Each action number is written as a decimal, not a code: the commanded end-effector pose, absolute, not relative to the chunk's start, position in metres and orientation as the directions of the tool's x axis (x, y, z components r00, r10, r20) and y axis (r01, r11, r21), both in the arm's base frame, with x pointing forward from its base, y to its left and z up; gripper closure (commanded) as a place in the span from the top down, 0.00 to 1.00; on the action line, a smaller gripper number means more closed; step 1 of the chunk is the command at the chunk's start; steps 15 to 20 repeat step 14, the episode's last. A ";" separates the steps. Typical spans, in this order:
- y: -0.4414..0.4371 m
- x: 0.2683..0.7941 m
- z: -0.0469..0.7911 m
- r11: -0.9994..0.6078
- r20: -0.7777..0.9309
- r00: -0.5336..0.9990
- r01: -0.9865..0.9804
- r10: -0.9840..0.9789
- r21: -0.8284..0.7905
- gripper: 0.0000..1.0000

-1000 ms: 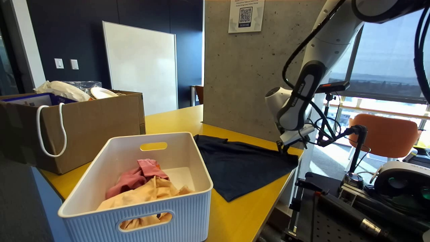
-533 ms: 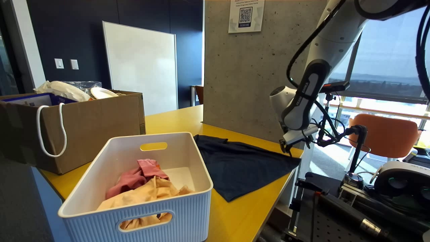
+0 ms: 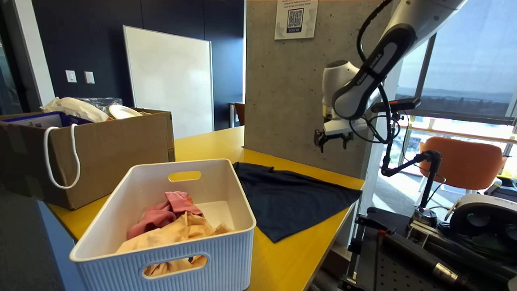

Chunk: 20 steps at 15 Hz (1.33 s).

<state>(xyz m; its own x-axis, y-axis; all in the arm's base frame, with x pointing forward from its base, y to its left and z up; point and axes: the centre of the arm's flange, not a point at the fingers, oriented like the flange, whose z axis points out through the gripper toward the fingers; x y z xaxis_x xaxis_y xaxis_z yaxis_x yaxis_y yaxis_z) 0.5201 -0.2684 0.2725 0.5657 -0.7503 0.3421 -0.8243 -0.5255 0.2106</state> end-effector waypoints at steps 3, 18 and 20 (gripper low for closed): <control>-0.221 0.549 0.310 -0.603 0.408 0.526 -0.793 -0.746 -0.081 1.00; -0.146 0.537 0.311 -0.594 0.325 0.499 -0.647 -0.804 -0.478 1.00; -0.146 0.537 0.311 -0.594 0.325 0.499 -0.647 -0.804 -0.478 1.00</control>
